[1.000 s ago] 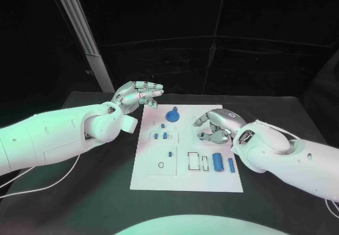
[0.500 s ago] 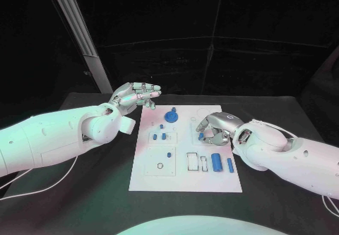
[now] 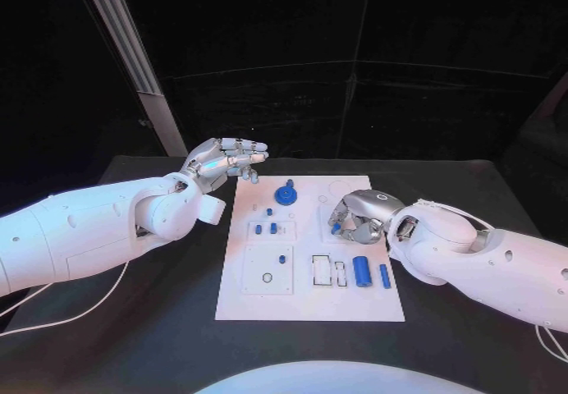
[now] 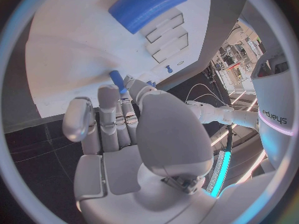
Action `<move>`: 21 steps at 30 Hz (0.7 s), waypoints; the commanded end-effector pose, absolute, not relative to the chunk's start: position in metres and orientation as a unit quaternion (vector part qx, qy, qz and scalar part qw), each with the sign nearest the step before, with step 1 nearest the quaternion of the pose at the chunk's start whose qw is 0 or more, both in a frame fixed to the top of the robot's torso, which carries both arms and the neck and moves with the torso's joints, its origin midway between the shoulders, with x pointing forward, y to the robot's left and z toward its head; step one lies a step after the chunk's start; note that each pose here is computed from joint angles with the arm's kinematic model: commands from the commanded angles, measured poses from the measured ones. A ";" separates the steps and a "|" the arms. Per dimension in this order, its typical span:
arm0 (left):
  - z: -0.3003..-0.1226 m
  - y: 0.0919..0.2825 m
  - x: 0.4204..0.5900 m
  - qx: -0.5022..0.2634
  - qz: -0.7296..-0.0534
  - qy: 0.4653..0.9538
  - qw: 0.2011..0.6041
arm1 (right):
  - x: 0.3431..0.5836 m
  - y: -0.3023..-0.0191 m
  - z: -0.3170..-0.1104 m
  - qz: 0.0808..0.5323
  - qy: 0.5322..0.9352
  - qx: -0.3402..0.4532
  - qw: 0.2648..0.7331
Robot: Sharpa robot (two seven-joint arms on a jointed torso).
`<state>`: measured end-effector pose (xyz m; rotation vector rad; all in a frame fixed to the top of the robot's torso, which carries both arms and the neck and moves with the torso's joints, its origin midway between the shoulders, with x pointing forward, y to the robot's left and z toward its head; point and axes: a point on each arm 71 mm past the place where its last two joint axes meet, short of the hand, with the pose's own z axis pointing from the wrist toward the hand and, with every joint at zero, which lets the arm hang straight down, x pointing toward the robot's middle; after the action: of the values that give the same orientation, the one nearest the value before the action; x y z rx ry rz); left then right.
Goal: Assemble the parts on the task board
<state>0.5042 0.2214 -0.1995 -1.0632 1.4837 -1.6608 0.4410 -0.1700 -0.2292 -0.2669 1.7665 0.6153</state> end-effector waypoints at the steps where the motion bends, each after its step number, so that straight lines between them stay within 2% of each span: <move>1: -0.198 0.220 0.504 -0.406 -0.639 0.567 0.325 | 0.442 -0.170 -0.229 0.263 0.756 -0.115 0.588; 12: -0.199 0.220 0.504 -0.405 -0.639 0.569 0.322 | 0.444 -0.168 -0.225 0.252 0.733 -0.129 0.619; 21: -0.199 0.220 0.503 -0.405 -0.640 0.572 0.316 | 0.434 -0.160 -0.214 0.280 0.709 -0.128 0.635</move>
<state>0.5038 0.2212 -0.2001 -1.0671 1.4971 -1.6637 0.4350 -0.1621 -0.2210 -0.3005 1.6856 0.6233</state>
